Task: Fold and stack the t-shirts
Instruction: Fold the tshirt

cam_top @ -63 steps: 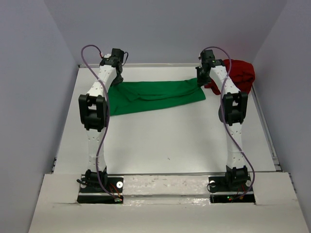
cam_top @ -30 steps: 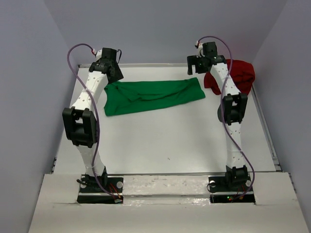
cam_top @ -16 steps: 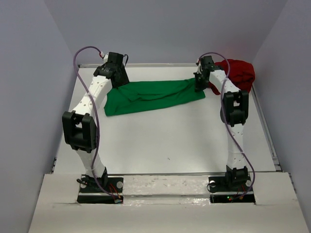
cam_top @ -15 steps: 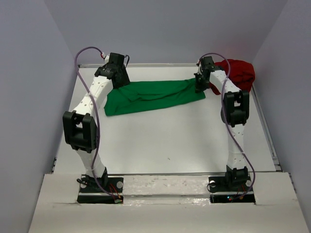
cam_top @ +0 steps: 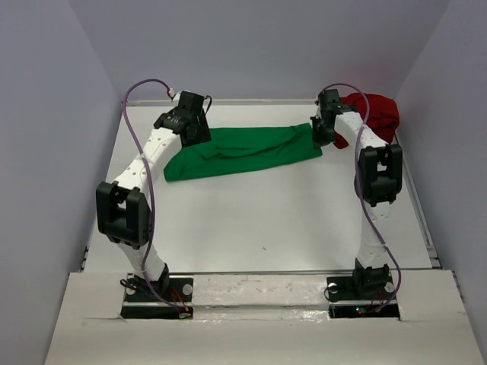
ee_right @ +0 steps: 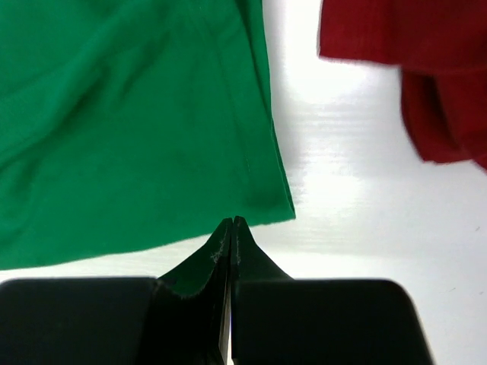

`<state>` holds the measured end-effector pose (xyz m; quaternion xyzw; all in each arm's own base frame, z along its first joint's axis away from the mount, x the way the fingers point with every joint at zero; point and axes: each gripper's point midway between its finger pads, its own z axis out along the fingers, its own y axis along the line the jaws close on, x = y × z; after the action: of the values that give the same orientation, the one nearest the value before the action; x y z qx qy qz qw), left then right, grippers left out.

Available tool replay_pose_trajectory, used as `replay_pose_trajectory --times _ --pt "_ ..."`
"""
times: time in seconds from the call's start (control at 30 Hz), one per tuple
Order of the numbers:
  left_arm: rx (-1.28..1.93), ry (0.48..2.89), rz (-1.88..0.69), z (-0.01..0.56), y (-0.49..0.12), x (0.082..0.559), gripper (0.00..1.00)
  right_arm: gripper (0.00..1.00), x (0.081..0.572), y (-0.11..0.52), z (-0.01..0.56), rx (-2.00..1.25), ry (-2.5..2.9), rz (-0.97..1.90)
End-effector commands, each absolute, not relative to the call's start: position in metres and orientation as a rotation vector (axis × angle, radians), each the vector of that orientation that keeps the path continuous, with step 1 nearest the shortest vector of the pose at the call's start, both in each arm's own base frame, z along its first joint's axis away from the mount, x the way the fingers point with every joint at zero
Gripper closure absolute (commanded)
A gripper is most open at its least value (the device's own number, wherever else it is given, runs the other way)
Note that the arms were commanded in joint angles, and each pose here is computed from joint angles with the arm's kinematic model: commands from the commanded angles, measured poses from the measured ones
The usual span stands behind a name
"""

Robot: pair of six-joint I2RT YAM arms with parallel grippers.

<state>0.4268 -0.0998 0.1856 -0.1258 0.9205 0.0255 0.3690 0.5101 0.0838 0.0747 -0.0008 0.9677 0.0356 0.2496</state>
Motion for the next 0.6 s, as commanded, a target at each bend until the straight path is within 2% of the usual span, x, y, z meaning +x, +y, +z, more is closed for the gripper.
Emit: replay_pose_trajectory --times 0.0,0.07,0.1,0.17,0.33,0.4,0.47,0.57 --pt "-0.319 2.269 0.041 0.218 -0.094 0.423 0.18 1.00 0.505 0.083 0.090 0.001 2.600 0.076" --pt "-0.300 2.278 0.039 0.216 -0.095 0.423 0.18 0.74 0.511 0.084 0.095 -0.018 2.583 0.080" --pt "-0.298 2.279 0.041 0.216 -0.095 0.423 0.18 0.54 0.513 0.084 0.092 -0.034 2.589 0.074" --pt "-0.298 2.288 0.043 0.211 -0.096 0.424 0.18 0.47 0.519 0.084 0.093 -0.051 2.590 0.065" --pt "-0.295 2.308 0.064 0.198 -0.095 0.425 0.18 0.46 0.542 0.090 0.115 -0.038 2.533 0.089" --pt "-0.291 2.309 0.068 0.196 -0.095 0.427 0.18 0.46 0.549 0.090 0.124 -0.044 2.510 0.086" --pt "-0.291 2.315 0.065 0.194 -0.097 0.428 0.18 0.50 0.550 0.089 0.117 -0.047 2.521 0.073" --pt "-0.287 2.321 0.057 0.192 -0.099 0.428 0.18 1.00 0.544 0.088 0.100 -0.035 2.573 0.068"
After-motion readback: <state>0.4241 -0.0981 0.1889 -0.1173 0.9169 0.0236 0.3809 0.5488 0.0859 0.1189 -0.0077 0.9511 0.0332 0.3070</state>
